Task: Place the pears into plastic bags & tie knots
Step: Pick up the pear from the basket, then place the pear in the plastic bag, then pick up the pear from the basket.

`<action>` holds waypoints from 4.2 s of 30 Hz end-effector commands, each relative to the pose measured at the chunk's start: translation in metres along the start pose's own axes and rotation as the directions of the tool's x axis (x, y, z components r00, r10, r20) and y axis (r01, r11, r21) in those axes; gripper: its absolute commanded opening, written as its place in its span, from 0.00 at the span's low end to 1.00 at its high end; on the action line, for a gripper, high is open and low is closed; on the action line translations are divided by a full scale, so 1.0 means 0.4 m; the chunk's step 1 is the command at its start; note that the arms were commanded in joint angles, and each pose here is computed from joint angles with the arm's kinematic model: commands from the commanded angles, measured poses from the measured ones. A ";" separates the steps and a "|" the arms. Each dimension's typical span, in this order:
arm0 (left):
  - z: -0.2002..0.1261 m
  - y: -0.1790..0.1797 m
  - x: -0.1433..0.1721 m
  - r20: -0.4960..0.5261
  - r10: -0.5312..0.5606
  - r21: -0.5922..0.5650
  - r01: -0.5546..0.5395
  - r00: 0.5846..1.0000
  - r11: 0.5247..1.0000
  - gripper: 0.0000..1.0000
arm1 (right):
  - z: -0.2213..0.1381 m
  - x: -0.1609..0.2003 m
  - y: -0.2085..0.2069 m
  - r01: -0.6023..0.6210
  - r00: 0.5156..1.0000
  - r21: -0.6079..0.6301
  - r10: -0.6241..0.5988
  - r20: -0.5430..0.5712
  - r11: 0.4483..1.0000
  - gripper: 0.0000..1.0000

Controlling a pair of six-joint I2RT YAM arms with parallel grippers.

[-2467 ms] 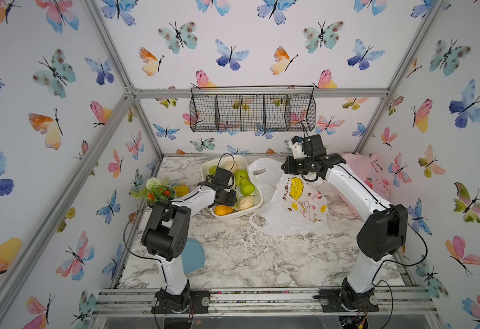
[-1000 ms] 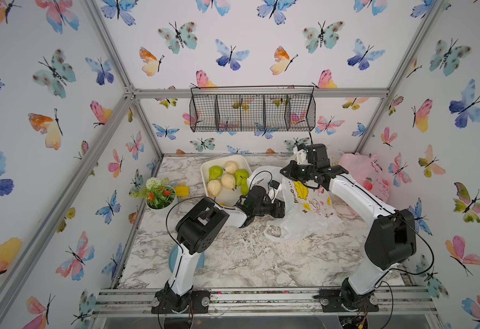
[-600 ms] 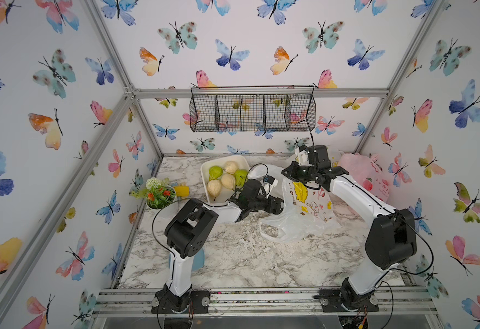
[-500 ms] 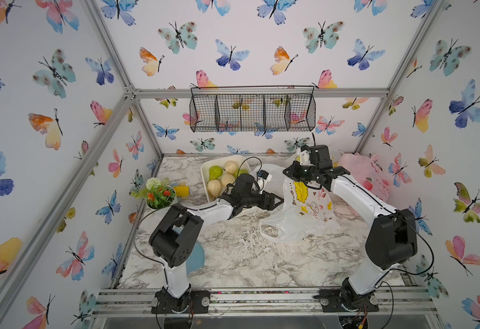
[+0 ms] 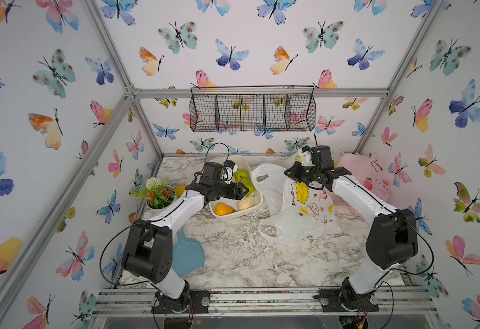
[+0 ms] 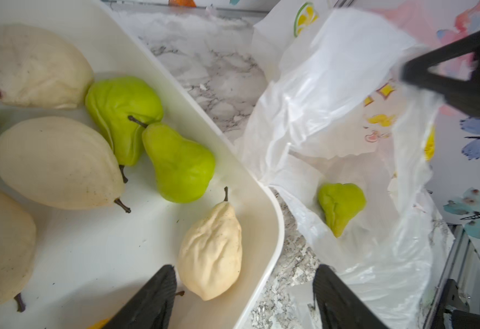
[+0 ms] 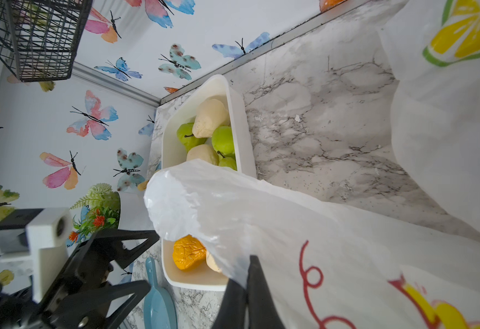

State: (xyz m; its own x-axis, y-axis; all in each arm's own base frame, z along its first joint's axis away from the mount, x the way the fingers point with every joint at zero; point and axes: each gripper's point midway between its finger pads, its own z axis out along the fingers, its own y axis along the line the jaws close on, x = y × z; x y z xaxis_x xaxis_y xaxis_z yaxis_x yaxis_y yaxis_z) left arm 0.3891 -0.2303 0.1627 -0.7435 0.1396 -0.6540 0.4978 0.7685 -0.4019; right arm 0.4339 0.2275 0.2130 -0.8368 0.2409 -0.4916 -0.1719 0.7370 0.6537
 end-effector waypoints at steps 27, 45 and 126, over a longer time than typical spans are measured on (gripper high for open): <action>0.218 0.050 0.118 -0.299 0.041 -0.075 -0.067 0.953 0.995 0.61 | -0.020 0.015 0.010 0.005 1.000 -0.033 -0.005 0.003 0.999 0.07; 0.149 -0.295 -0.049 -0.103 -0.075 0.295 0.102 0.992 0.950 0.48 | -0.018 0.005 0.012 0.010 1.000 -0.030 -0.010 0.009 0.999 0.07; 0.083 -0.018 -0.091 0.064 -0.195 -0.040 0.198 0.979 0.979 0.54 | -0.029 0.008 -0.005 0.031 0.999 -0.007 -0.031 0.023 0.999 0.06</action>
State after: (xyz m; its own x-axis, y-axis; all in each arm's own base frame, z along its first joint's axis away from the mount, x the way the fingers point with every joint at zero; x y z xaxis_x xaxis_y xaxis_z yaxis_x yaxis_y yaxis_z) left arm 0.4475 -0.2560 0.1160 -0.8406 -0.0731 -0.5367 0.2243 0.8549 -0.4678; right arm 0.4266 0.2234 0.2074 -0.8364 0.2340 -0.4957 -0.1808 0.7358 0.6526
